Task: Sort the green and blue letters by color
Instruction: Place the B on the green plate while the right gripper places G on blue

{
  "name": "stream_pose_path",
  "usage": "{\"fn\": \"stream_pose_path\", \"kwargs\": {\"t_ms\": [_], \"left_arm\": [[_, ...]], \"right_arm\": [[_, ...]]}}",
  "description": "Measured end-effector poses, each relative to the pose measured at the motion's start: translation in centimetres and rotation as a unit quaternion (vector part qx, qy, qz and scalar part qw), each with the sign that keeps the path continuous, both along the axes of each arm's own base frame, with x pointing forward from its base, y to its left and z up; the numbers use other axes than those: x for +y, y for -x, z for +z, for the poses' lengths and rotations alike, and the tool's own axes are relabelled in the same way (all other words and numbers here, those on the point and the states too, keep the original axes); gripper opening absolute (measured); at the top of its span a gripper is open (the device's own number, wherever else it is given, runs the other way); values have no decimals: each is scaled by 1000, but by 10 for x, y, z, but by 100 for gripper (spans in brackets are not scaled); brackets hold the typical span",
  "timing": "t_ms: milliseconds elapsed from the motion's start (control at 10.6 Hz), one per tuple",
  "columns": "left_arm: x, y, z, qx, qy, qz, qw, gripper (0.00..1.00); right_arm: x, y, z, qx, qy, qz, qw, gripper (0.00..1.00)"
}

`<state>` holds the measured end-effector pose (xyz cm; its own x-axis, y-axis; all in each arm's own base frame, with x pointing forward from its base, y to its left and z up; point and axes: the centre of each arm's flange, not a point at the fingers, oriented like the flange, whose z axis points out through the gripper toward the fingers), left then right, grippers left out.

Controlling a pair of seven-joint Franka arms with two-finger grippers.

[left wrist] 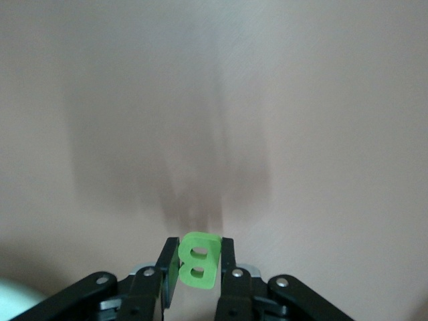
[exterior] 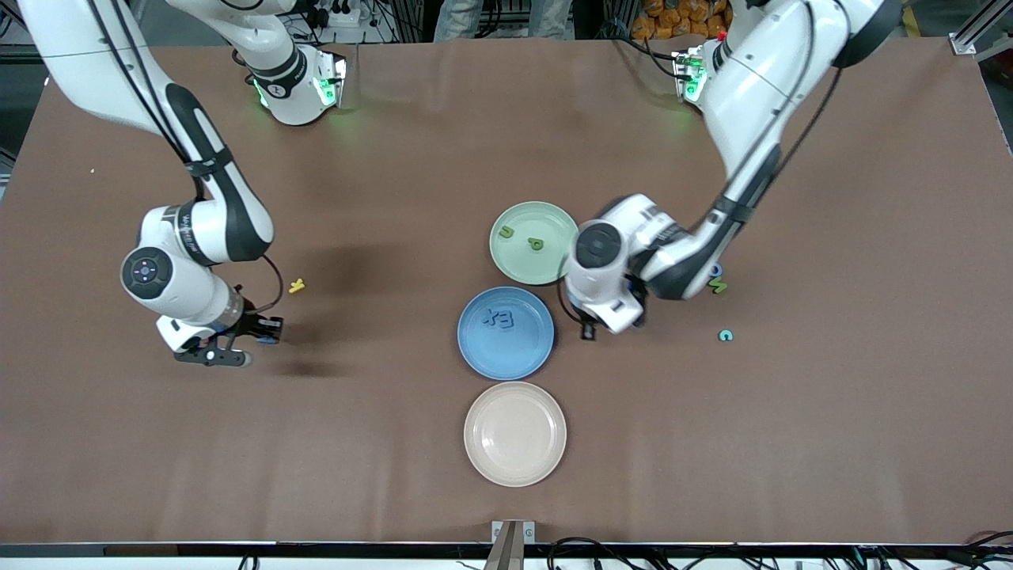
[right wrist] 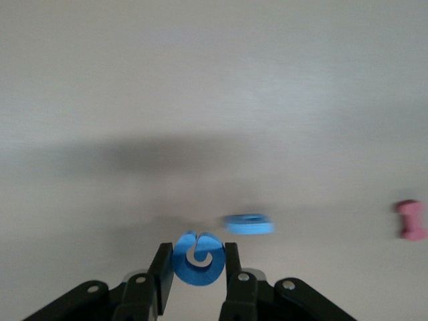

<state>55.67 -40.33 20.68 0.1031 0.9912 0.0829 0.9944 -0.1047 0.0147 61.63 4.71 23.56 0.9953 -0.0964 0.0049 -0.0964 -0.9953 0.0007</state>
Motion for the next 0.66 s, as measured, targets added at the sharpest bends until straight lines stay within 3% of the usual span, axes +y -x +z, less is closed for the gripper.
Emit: {"fn": "stream_pose_path", "kwargs": {"t_ms": [377, 660], "left_arm": [[-82, 98, 5, 57, -56, -18, 997, 29], [-97, 126, 14, 78, -73, -24, 994, 29]], "right_arm": [[111, -6, 30, -18, -63, -43, 997, 36], [207, -1, 29, -18, -80, -75, 994, 36]]}}
